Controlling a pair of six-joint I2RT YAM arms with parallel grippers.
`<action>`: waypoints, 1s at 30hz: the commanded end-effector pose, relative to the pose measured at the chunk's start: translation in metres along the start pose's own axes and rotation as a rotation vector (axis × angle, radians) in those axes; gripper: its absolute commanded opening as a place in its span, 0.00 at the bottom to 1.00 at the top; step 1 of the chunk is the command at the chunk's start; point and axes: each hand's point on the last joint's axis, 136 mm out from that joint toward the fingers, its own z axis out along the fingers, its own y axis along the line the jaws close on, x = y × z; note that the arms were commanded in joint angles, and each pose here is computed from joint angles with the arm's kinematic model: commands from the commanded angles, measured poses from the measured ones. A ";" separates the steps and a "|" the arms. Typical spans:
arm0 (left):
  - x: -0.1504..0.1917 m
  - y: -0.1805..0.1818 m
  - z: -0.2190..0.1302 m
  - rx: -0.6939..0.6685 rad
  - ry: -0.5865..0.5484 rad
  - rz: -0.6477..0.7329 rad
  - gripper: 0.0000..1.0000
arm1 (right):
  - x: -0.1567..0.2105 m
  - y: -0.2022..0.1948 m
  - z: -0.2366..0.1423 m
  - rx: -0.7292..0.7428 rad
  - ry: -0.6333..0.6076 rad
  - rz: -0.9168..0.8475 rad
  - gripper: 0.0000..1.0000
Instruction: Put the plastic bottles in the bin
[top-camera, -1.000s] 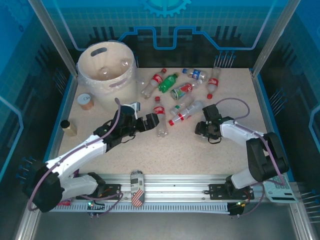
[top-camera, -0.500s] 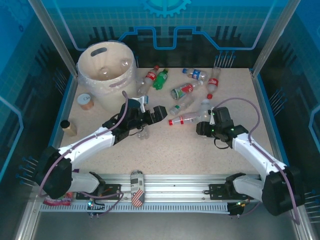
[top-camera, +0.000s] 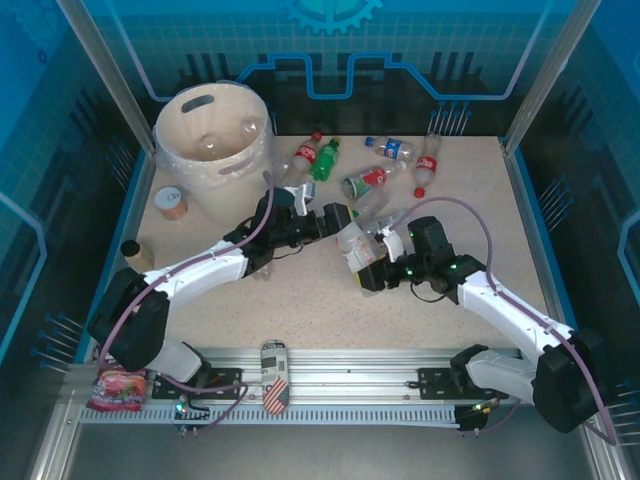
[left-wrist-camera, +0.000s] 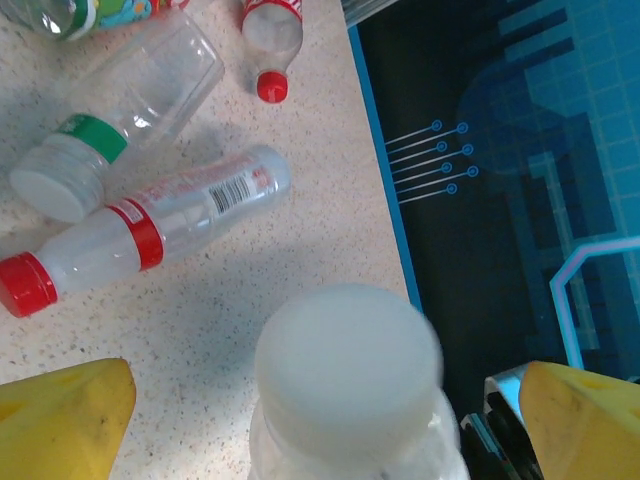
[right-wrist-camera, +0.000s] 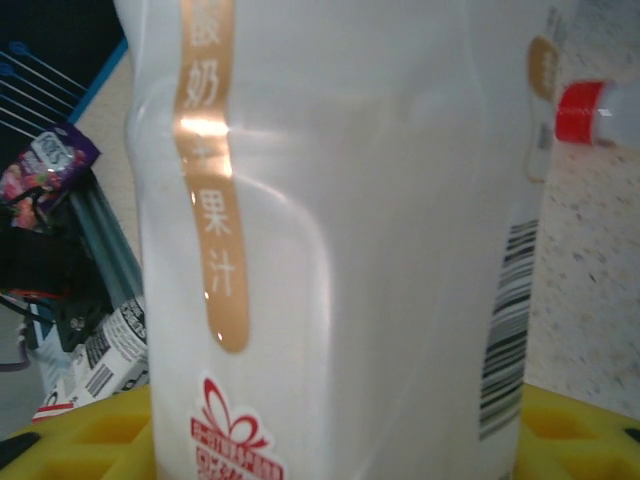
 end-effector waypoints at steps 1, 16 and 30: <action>0.011 -0.019 0.010 0.056 0.039 -0.002 0.99 | -0.020 0.021 0.003 -0.095 -0.077 -0.081 0.49; 0.028 -0.027 0.029 0.114 0.093 -0.070 0.77 | -0.034 0.008 0.024 -0.030 -0.145 -0.087 0.50; 0.028 -0.019 0.033 0.083 0.094 -0.073 0.59 | -0.032 0.003 0.026 0.007 -0.110 -0.097 0.84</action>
